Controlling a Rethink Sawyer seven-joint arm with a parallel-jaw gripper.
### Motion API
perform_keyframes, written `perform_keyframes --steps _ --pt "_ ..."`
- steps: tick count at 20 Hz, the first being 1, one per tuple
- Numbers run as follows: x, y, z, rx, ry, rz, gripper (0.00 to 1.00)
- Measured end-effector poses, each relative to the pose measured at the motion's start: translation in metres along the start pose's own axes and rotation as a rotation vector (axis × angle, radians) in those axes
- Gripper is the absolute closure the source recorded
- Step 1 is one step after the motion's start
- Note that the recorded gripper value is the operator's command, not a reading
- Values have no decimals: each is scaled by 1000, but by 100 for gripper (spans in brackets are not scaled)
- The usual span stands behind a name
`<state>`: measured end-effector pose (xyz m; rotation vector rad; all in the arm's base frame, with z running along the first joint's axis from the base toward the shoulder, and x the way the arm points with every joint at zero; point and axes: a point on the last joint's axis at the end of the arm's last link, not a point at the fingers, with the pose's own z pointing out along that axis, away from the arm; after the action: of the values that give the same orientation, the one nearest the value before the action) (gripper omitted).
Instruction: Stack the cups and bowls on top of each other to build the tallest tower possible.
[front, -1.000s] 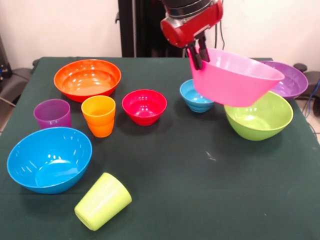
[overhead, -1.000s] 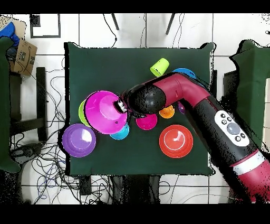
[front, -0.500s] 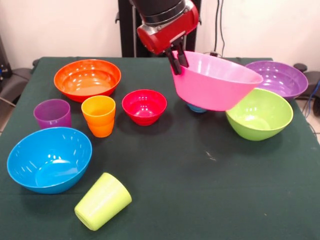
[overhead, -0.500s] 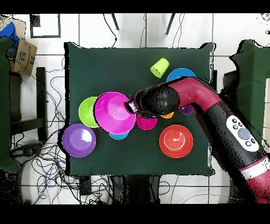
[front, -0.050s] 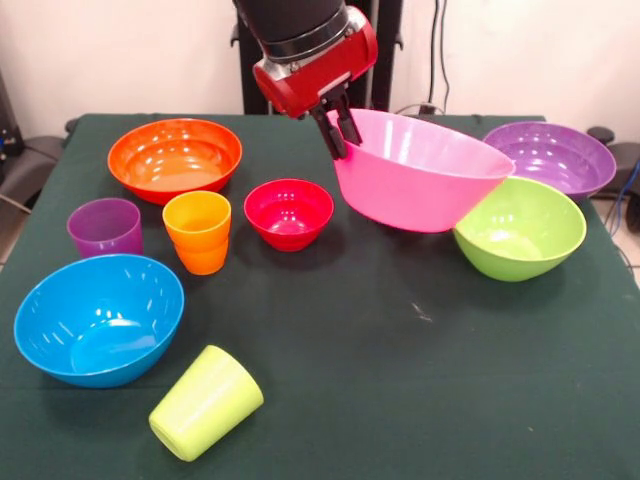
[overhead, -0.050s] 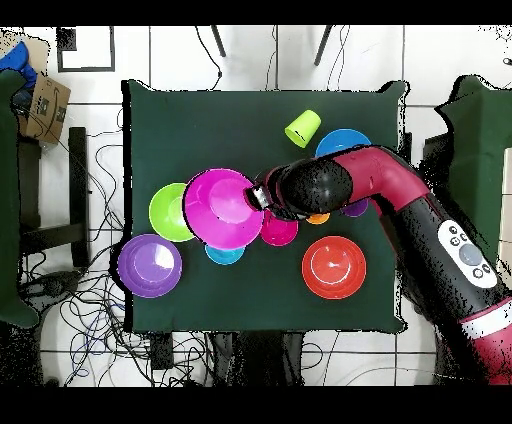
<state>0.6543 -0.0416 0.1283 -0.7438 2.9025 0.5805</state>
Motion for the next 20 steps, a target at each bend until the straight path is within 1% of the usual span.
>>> perform_keyframes --steps 1,2,4,5,9,10,13,15,16,17,20 --pt "-1 -1 0 0 -3 2 100" --pt "-6 -6 0 0 -14 8 100" --pt "-9 -7 0 0 -19 8 100" --pt "-16 -12 0 -1 -31 6 100" --pt "-25 -18 0 0 -47 -10 100" --pt "-30 -20 1 0 -56 -24 100" --pt "-35 -23 2 -1 -66 -47 100" --pt "-42 -26 4 -4 -76 -80 100" --pt "-43 -26 4 -4 -78 -89 100" --pt "-45 -27 5 -4 -82 -111 100" --pt "-47 -29 6 -4 -87 -152 100"
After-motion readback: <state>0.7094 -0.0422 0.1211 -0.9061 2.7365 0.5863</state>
